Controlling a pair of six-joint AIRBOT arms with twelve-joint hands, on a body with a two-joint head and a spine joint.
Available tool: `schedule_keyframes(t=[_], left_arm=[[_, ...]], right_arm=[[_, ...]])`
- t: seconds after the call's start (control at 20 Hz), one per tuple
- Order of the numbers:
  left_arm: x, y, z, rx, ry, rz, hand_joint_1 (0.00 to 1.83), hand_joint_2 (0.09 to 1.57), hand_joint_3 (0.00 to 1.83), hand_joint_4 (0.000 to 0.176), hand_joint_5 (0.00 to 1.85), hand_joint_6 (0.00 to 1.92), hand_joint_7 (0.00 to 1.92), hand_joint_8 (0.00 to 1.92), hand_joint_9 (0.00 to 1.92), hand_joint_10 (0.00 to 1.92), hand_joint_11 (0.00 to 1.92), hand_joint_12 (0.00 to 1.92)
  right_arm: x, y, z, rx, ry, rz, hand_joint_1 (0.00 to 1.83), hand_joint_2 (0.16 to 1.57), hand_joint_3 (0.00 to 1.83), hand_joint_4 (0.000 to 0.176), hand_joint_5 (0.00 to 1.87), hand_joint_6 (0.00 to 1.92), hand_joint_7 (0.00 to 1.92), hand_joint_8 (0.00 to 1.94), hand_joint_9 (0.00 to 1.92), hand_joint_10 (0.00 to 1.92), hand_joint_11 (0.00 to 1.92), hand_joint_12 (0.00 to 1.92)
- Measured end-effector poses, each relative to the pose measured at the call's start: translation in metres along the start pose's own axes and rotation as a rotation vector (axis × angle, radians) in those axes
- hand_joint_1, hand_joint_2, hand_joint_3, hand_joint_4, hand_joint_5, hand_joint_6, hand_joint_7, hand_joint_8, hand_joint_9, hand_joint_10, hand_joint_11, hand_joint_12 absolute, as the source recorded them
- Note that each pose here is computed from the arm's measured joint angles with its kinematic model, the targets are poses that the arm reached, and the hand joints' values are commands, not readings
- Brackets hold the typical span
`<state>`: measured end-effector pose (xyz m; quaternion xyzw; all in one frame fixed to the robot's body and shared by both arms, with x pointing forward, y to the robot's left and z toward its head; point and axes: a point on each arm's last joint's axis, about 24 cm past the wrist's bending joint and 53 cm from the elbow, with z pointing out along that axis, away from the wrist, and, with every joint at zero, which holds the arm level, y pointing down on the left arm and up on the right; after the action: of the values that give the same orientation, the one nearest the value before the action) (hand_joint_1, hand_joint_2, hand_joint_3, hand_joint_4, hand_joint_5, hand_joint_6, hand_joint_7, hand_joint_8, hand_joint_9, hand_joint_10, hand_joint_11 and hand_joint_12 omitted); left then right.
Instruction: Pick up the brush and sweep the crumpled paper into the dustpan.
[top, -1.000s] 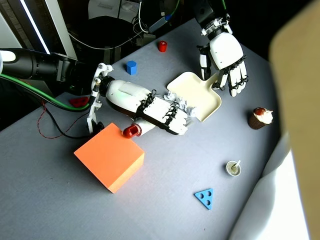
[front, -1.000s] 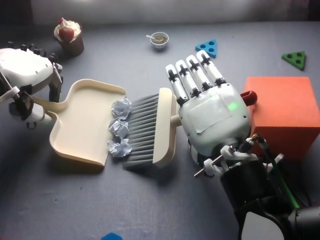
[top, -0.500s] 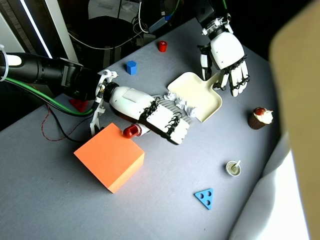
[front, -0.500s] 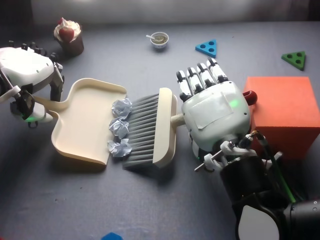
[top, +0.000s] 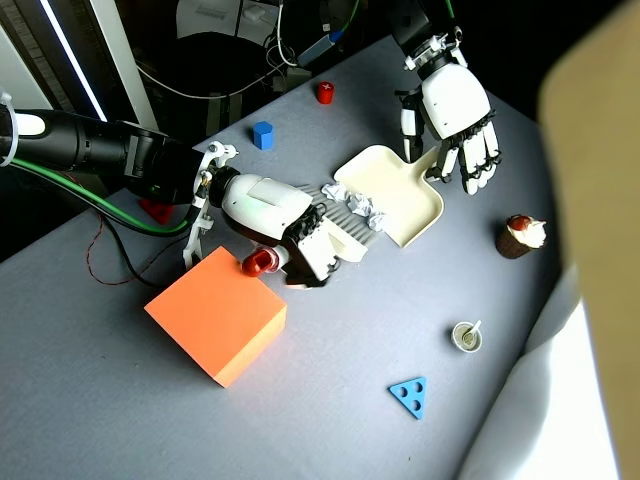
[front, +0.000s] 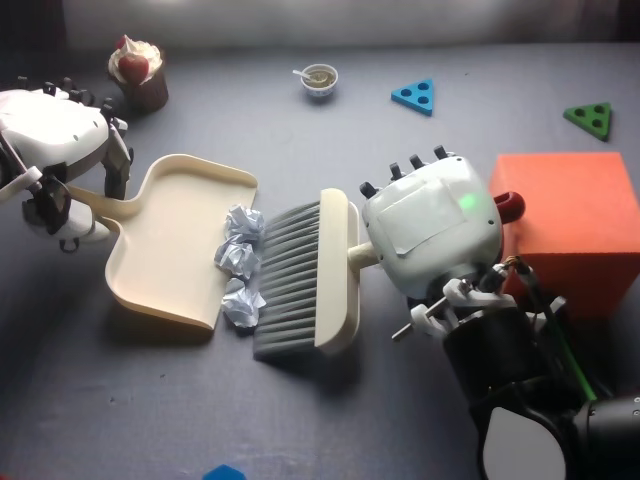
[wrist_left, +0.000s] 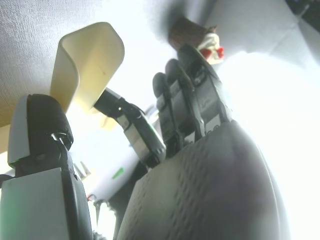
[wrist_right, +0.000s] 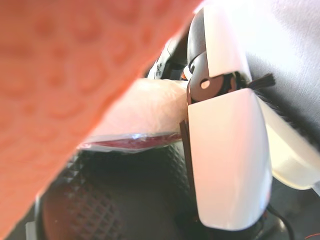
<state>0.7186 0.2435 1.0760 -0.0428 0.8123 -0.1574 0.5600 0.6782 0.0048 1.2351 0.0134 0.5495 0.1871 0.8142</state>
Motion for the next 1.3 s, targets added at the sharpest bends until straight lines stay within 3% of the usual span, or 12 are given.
schedule_keyframes(t=[0.05,0.15,0.25,0.3,0.4,0.45,0.5,0.55,0.6,0.95,1.2,1.3], left_arm=[[0.0,0.0,0.0,0.0,0.0,0.0,1.04,1.11,0.0,0.117,0.99,0.96,0.35,0.0,0.28,0.0,0.11,0.5],[0.0,0.0,0.0,0.0,0.0,0.0,1.1,1.08,0.0,0.0,1.06,0.85,0.38,0.0,0.32,0.01,0.14,0.53],[0.001,0.0,0.0,0.001,0.001,-0.001,1.1,1.08,0.0,0.015,1.07,0.83,0.38,0.0,0.3,0.0,0.13,0.54],[0.001,-0.001,0.0,0.001,0.001,-0.002,1.08,1.09,0.0,0.058,1.05,0.87,0.38,0.0,0.31,0.0,0.13,0.54],[0.002,-0.001,0.001,0.002,0.003,-0.003,1.08,1.09,0.0,0.068,1.04,0.88,0.39,0.01,0.32,0.01,0.13,0.54],[0.002,-0.002,0.001,0.002,0.004,-0.002,1.1,1.09,0.0,0.015,1.04,0.88,0.4,0.0,0.32,0.0,0.1,0.53],[0.002,-0.002,0.001,0.003,0.004,-0.002,1.1,1.09,0.0,0.004,1.04,0.87,0.4,0.0,0.32,0.0,0.12,0.53],[0.002,-0.002,0.001,0.003,0.004,-0.002,1.09,1.09,0.0,0.029,1.04,0.88,0.4,0.0,0.33,0.0,0.12,0.53],[0.002,-0.002,0.001,0.003,0.004,-0.003,1.12,1.08,0.0,0.0,1.07,0.83,0.39,0.0,0.33,0.0,0.13,0.53],[0.002,-0.002,0.001,0.003,0.004,-0.002,1.08,1.09,0.0,0.06,1.04,0.88,0.39,0.0,0.33,0.0,0.12,0.54],[0.001,-0.001,0.001,0.001,0.002,0.0,1.1,1.09,0.0,0.016,1.05,0.86,0.39,0.0,0.32,0.0,0.13,0.55],[0.002,-0.001,0.001,0.002,0.004,0.0,1.08,1.09,0.0,0.052,1.05,0.87,0.39,0.0,0.33,0.0,0.14,0.56]], right_arm=[[-0.001,0.0,0.0,-0.003,-0.003,-0.002,1.33,1.16,0.01,0.0,0.89,1.75,1.19,1.94,1.37,1.92,1.51,1.92],[-0.007,0.002,-0.002,-0.022,-0.011,-0.011,1.51,1.22,0.0,0.0,1.07,1.91,1.07,1.94,1.36,1.92,1.56,1.92],[-0.011,0.001,-0.002,-0.036,-0.013,-0.029,1.57,1.24,0.0,0.0,0.98,1.92,1.05,1.94,1.34,1.92,1.55,1.92],[-0.012,-0.002,-0.003,-0.034,-0.013,-0.038,1.58,1.24,0.0,0.048,0.96,1.92,1.02,1.94,1.31,1.92,1.53,1.92],[-0.016,-0.003,-0.003,-0.039,-0.009,-0.054,1.58,1.26,0.0,0.078,0.92,1.92,0.95,1.94,1.29,1.92,1.51,1.92],[-0.018,-0.002,-0.003,-0.041,-0.005,-0.057,1.58,1.26,0.0,0.094,0.91,1.92,0.93,1.94,1.28,1.92,1.5,1.92],[-0.023,-0.001,-0.002,-0.048,-0.003,-0.057,1.58,1.26,0.0,0.099,0.9,1.92,0.93,1.94,1.28,1.92,1.5,1.92],[-0.033,-0.001,0.0,-0.055,-0.01,-0.052,1.58,1.26,0.0,0.104,0.9,1.92,0.94,1.94,1.28,1.92,1.49,1.92],[-0.043,-0.001,0.002,-0.065,-0.018,-0.048,1.58,1.26,0.0,0.109,0.9,1.92,0.96,1.94,1.29,1.92,1.49,1.92],[-0.077,0.002,0.014,-0.089,0.02,-0.157,1.55,1.25,0.0,0.113,0.93,1.92,1.03,1.94,1.3,1.92,1.48,1.92],[-0.1,0.001,0.021,-0.058,0.067,-0.285,1.54,1.25,0.0,0.102,0.93,1.92,1.01,1.94,1.3,1.92,1.47,1.92],[-0.102,0.011,0.023,-0.099,0.083,-0.365,1.54,1.25,0.0,0.096,0.94,1.92,1.01,1.94,1.3,1.92,1.47,1.92]])
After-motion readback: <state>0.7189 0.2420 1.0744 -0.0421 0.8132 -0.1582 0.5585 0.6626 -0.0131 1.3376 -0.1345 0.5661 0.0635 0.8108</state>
